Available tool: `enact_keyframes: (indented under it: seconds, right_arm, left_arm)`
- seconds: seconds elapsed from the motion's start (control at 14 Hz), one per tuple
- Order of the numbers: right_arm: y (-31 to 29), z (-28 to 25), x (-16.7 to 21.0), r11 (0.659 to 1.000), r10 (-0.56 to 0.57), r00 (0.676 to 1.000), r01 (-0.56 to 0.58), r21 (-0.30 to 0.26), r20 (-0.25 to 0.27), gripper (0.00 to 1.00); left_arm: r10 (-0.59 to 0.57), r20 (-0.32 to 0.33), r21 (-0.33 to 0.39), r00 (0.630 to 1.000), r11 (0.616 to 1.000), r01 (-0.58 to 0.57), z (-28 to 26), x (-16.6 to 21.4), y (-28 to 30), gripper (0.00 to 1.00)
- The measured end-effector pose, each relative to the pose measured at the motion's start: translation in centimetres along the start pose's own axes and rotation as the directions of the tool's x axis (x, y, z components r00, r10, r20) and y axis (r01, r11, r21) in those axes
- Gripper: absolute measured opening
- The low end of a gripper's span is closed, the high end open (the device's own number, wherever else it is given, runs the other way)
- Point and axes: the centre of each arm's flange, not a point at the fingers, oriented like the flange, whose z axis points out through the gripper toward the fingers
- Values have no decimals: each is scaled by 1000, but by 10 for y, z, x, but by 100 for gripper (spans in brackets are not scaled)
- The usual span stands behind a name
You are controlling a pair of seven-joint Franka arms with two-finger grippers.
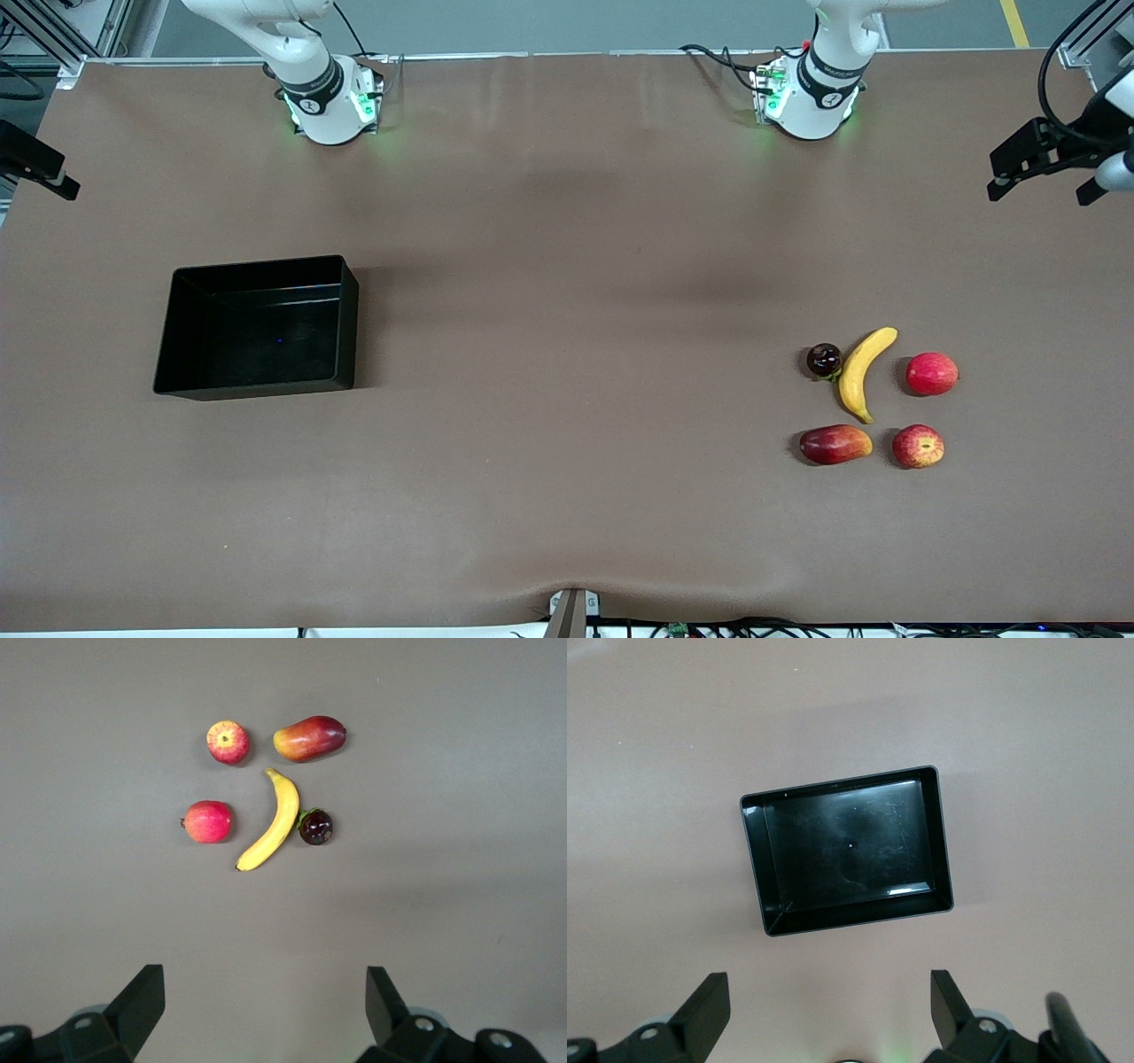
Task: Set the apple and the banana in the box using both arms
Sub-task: 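Move the left gripper down over the red-yellow apple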
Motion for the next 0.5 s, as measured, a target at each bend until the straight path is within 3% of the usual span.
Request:
enact_keyframes:
  seconds: [0.5]
  right_arm:
    - [1,1,0,1000,2,1000,-2,0,1,100]
  left_arm:
    - [-4,37,-4,999,1000,4,19,12,-3,100]
